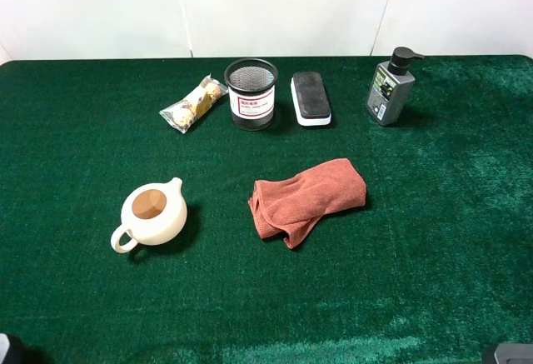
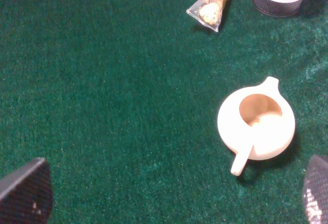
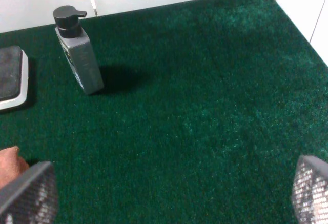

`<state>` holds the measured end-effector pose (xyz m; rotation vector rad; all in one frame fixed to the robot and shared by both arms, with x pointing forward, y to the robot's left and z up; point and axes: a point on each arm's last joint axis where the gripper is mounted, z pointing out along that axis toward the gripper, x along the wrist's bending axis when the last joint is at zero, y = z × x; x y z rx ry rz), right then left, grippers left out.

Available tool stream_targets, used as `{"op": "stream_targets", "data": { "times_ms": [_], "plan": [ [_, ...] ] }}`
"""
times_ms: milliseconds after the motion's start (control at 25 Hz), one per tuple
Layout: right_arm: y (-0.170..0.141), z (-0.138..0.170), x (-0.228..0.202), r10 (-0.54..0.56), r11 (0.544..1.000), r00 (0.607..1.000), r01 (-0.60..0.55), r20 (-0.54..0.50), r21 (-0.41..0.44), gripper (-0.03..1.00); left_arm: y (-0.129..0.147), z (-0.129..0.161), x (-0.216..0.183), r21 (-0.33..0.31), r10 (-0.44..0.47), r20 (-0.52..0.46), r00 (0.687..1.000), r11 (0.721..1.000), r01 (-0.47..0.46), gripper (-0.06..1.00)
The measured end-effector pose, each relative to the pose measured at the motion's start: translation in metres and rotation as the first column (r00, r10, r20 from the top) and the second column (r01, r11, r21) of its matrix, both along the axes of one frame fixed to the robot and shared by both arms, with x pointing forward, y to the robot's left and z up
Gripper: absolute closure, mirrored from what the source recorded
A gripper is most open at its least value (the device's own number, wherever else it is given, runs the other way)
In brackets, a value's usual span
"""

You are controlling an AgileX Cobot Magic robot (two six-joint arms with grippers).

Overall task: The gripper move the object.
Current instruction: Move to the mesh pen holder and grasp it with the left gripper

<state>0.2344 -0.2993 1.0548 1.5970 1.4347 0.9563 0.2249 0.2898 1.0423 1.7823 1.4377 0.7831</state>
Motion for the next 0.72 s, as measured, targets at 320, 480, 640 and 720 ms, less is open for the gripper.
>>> {"op": "stream_targets", "data": {
  "times_ms": [320,480,640,720],
  "plan": [
    [0.0,0.0,0.0,0.0,1.0,1.0,0.0,0.0,0.0,0.27,0.0,0.0,0.0,0.0,0.0,0.0,1.0,1.0,0.0,-0.05],
    [0.0,0.0,0.0,0.0,1.0,1.0,0.0,0.0,0.0,0.27,0.0,0.0,0.0,0.0,0.0,0.0,1.0,1.0,0.0,-0.05],
    [0.0,0.0,0.0,0.0,1.0,1.0,0.0,0.0,0.0,0.27,-0.0003,0.0,0.0,-0.004,-0.001,0.0,1.0,1.0,0.001,-0.05],
    [0.0,0.0,0.0,0.0,1.0,1.0,0.0,0.0,0.0,0.27,-0.0006,0.0004,0.0007,-0.007,-0.002,-0.006,1.0,1.0,0.002,-0.05]
  ]
}}
